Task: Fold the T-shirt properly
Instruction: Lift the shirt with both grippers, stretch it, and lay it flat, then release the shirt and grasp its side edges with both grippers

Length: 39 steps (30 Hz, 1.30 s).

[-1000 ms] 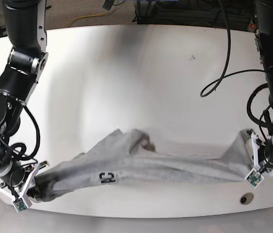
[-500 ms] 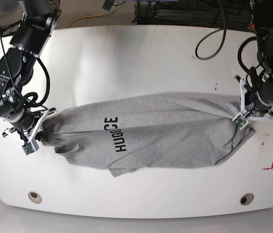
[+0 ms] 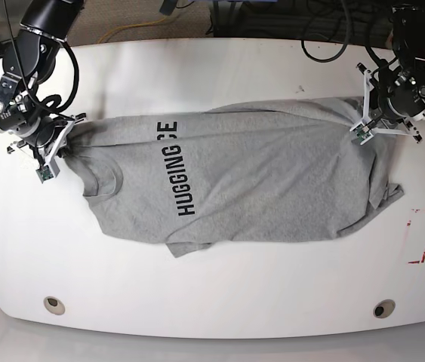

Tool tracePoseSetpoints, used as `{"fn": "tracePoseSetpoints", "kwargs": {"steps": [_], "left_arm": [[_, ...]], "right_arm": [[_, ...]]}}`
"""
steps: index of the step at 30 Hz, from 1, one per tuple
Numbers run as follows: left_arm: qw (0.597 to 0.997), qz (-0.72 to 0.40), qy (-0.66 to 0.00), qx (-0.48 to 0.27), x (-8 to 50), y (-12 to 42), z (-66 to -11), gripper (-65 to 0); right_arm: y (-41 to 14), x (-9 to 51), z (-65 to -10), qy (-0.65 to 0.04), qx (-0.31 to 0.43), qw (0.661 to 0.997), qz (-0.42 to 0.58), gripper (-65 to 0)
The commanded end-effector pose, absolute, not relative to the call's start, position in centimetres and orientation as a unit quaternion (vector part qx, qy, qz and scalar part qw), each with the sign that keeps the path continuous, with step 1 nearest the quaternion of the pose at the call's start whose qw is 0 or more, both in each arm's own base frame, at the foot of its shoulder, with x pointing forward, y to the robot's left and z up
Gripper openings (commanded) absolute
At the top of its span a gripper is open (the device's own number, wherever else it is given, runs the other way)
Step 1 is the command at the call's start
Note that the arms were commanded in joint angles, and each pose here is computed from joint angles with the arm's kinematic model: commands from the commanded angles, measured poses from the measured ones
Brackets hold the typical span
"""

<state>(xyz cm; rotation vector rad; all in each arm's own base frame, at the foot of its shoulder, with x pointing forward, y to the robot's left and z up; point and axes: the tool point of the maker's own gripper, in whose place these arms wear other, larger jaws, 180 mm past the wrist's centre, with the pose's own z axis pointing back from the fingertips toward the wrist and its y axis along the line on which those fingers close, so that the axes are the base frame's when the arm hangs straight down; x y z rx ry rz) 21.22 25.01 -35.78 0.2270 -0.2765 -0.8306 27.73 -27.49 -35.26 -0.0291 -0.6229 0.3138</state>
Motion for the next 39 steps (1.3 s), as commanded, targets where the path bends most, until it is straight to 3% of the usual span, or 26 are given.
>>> {"fn": "tracePoseSetpoints", "kwargs": {"steps": [1,5,8,10,12,16,18,20,32,39], "left_arm": [[0.898,-0.403,-0.123,0.130,20.8,26.1,-35.4,-57.8],[0.900,-0.404,-0.109,0.125,19.7,26.1,-36.0,-43.2],[0.900,-0.404,-0.106,0.124,19.6,26.1,-36.1,-38.6],[0.900,-0.404,-0.105,0.122,19.5,26.1,-36.2,-37.1],[0.901,-0.404,-0.103,0.121,19.4,26.1,-36.4,-33.8],[0.900,-0.405,-0.112,0.114,19.6,25.7,-36.4,-25.1],[0.897,-0.408,-0.130,0.107,20.1,25.2,-36.2,-22.6],[0.896,-0.409,-0.140,0.103,20.4,24.9,-36.1,-21.4],[0.889,-0.396,-0.208,0.095,24.3,23.2,-33.9,-21.5],[0.894,-0.398,-0.189,0.076,23.5,22.9,-34.1,-21.7]], "right_arm": [[-28.1,27.4,-34.8,-0.310,-0.027,0.937,0.157,-65.0],[-27.6,26.1,-36.0,-0.298,-0.014,0.944,0.143,-64.4],[-27.9,25.1,-36.5,-0.289,-0.013,0.948,0.132,-63.6],[-28.1,24.7,-36.8,-0.284,-0.014,0.950,0.129,-59.5],[-28.2,24.3,-36.9,-0.280,-0.015,0.951,0.129,-47.7],[-28.0,24.4,-35.9,-0.290,-0.025,0.947,0.138,-18.1],[-27.9,24.5,-35.1,-0.300,-0.034,0.942,0.146,-7.8],[-27.5,24.8,-34.3,-0.312,-0.038,0.937,0.150,-3.0],[-27.5,31.9,-33.7,-0.354,0.010,0.929,0.107,-8.7],[-28.4,37.1,-34.1,-0.363,0.064,0.927,0.064,-8.7]]}}
